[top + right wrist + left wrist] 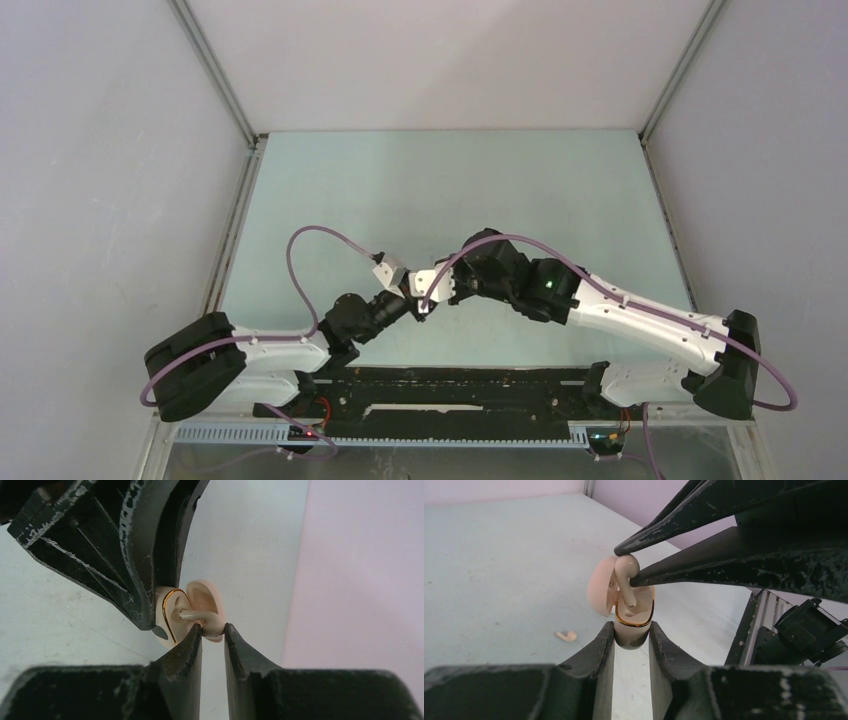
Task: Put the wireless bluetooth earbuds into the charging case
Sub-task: Place the earbud in the charging case.
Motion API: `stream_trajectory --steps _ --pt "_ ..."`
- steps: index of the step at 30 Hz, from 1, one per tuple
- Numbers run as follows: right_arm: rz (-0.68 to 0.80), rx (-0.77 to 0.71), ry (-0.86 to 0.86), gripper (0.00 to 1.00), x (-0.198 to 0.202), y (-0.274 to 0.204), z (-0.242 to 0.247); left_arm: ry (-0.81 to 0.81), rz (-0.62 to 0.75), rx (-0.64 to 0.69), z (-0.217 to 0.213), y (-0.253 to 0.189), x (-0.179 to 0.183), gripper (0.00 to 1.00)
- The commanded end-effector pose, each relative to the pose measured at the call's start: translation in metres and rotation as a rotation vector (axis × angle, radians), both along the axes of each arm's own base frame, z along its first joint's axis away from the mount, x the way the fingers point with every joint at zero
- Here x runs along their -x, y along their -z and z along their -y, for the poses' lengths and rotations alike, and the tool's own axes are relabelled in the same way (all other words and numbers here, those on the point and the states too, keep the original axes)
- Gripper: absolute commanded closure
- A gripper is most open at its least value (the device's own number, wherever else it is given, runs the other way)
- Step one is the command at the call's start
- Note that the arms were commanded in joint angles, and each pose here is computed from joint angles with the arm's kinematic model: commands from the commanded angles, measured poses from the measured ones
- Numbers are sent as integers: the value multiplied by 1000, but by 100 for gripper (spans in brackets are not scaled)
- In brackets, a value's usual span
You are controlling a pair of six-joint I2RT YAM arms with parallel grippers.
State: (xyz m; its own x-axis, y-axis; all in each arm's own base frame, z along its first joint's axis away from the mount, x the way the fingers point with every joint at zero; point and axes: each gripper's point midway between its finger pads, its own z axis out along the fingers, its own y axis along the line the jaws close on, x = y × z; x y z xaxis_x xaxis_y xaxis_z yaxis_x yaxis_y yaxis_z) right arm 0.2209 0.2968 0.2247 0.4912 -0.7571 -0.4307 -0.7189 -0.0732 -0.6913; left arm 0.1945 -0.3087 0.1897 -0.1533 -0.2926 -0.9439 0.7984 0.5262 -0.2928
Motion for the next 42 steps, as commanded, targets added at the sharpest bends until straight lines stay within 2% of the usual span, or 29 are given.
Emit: stream_trajectory --steps 1,11,24,42 --pt "67 -18 17 100 -6 -11 -7 31 45 108 4 -36 5 100" --pt "144 3 20 100 -7 -10 -10 44 28 124 5 -37 7 100" --pt "160 -44 28 100 -5 -22 -11 50 16 129 9 -37 6 100" --pt "153 -34 18 100 -2 -19 -12 41 13 162 4 -44 7 100"
